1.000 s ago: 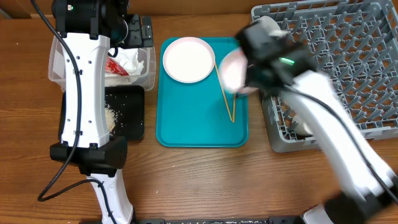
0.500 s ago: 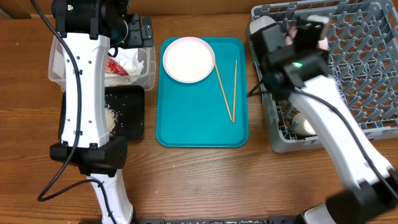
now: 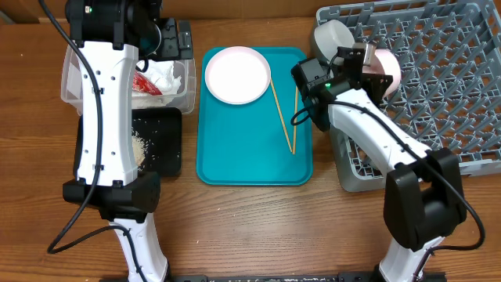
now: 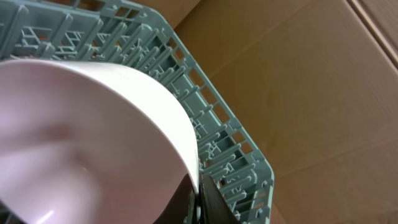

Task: Sort waste into correct bins and load items into the dishwasher
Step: 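Carry small white plate with right gripper and stand it in rack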

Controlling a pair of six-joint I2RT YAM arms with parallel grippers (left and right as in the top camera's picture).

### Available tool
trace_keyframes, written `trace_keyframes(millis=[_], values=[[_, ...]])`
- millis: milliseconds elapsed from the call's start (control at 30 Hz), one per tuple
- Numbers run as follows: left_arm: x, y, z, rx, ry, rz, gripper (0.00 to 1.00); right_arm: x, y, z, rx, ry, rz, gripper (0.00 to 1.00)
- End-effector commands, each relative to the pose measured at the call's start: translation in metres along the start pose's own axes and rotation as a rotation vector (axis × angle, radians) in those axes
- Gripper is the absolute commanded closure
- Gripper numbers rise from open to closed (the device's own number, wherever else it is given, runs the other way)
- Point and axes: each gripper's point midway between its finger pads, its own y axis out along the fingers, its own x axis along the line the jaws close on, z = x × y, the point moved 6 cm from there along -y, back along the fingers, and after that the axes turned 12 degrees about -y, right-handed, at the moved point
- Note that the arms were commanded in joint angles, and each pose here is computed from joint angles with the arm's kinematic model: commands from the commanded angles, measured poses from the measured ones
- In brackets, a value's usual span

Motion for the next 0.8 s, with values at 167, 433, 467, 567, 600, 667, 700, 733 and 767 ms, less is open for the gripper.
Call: trace_keyframes(millis=[167, 433, 467, 567, 600, 667, 700, 733, 767], values=[[-0.002, -0.010, -0.001, -0.027, -0.005, 0.013, 0.00, 0.009, 0.009, 0.011, 0.005, 0.014, 0.030, 0.96], [-0.003, -0.010, 0.000, -0.026, -0.004, 0.013, 0.00, 0.017, 0.011, 0.015, 0.040, 0.015, -0.047, 0.96], [-0.003, -0.010, 0.000, -0.026, -0.003, 0.013, 0.00, 0.019, 0.011, 0.015, 0.046, 0.015, -0.060, 0.96], [-0.003, -0.010, 0.000, -0.026, -0.004, 0.013, 0.00, 0.024, 0.010, 0.018, 0.066, 0.013, -0.110, 0.96], [-0.003, -0.010, 0.000, -0.026, -0.004, 0.013, 0.00, 0.026, 0.010, 0.019, 0.072, 0.008, -0.124, 0.96], [-0.003, -0.010, 0.000, -0.026, -0.004, 0.013, 0.00, 0.029, 0.009, 0.021, 0.087, -0.002, -0.155, 0.96], [-0.003, -0.010, 0.000, -0.027, -0.004, 0.013, 0.00, 0.030, 0.009, 0.022, 0.093, -0.005, -0.166, 0.96], [-0.003, -0.010, -0.001, -0.027, -0.005, 0.013, 0.00, 0.031, 0.007, 0.023, 0.096, -0.009, -0.177, 0.96], [-0.002, -0.010, -0.001, -0.027, -0.005, 0.013, 0.00, 0.032, 0.006, 0.024, 0.099, -0.016, -0.184, 0.96]])
